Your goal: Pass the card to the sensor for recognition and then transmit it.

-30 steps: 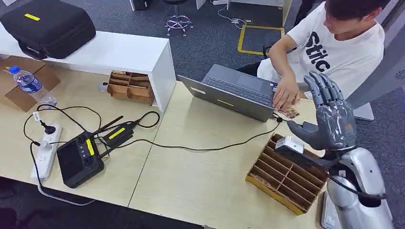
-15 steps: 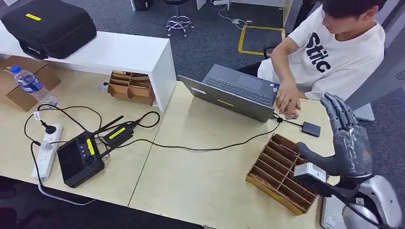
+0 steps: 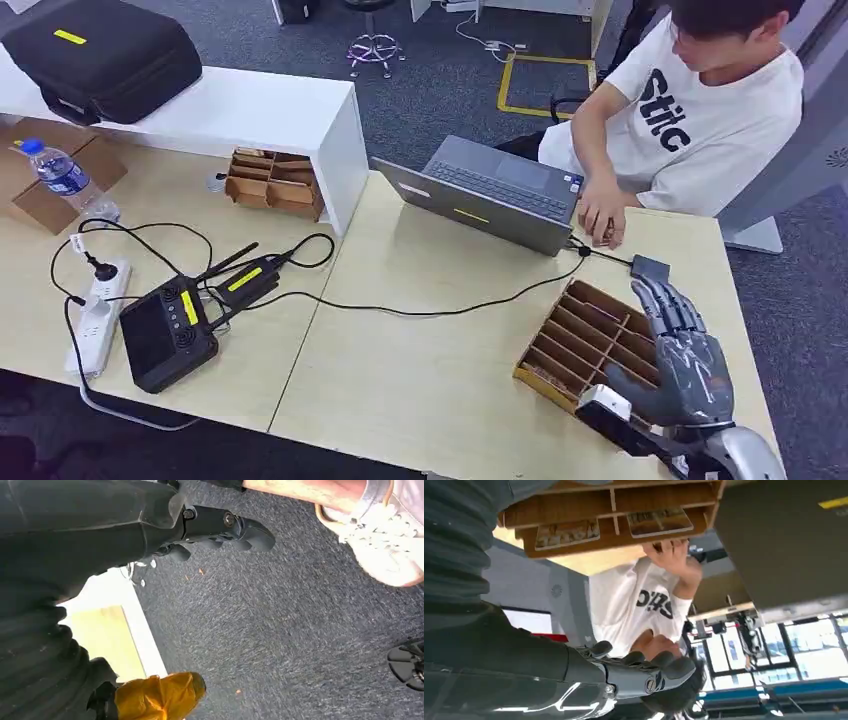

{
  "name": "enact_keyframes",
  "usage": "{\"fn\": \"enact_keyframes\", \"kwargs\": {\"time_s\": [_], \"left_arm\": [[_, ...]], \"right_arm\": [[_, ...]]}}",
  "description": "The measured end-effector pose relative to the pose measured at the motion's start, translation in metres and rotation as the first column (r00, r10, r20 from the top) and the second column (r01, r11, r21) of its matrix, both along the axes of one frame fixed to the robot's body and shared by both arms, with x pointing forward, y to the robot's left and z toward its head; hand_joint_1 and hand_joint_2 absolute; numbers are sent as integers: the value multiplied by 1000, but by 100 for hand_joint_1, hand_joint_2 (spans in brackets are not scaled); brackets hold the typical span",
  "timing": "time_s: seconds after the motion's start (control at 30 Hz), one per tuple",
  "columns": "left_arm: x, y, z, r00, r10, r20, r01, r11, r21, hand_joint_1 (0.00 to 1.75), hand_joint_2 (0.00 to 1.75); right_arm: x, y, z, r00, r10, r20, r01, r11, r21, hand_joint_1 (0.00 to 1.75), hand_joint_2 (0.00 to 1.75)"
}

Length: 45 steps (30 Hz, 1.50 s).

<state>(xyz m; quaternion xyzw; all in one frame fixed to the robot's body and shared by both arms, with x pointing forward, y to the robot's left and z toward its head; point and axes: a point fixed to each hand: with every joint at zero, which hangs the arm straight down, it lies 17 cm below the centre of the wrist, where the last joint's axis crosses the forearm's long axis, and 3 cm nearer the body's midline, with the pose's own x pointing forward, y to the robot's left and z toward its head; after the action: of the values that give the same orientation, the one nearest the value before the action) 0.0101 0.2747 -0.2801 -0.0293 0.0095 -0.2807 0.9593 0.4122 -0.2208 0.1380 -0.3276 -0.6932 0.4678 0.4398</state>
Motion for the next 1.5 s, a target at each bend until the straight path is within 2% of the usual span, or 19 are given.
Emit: {"fn": "enact_keyframes", "kwargs": {"time_s": [0.27,0.57,0.8,1.5], "left_arm": [[1,0,0,1000,-13,1,13,1000,0,0,175],[1,1,0,1000,-19,1,19,1000,-1,0,175],[1,1,0,1000,-27,1,27,1000,-5,0,175],[0,1,0,999,-34,0,34,999,-6,0,175]], "right_arm": [[7,5,-41,995,-11,-100,9,1000,-17,0,175],[12,10,-52,992,-14,-126,11,1000,-27,0,175],[22,13,-50,993,-23,-115,20,999,-26,0,175],[50,-37,-25,988,-140,-68,143,989,31,0,175]]}}
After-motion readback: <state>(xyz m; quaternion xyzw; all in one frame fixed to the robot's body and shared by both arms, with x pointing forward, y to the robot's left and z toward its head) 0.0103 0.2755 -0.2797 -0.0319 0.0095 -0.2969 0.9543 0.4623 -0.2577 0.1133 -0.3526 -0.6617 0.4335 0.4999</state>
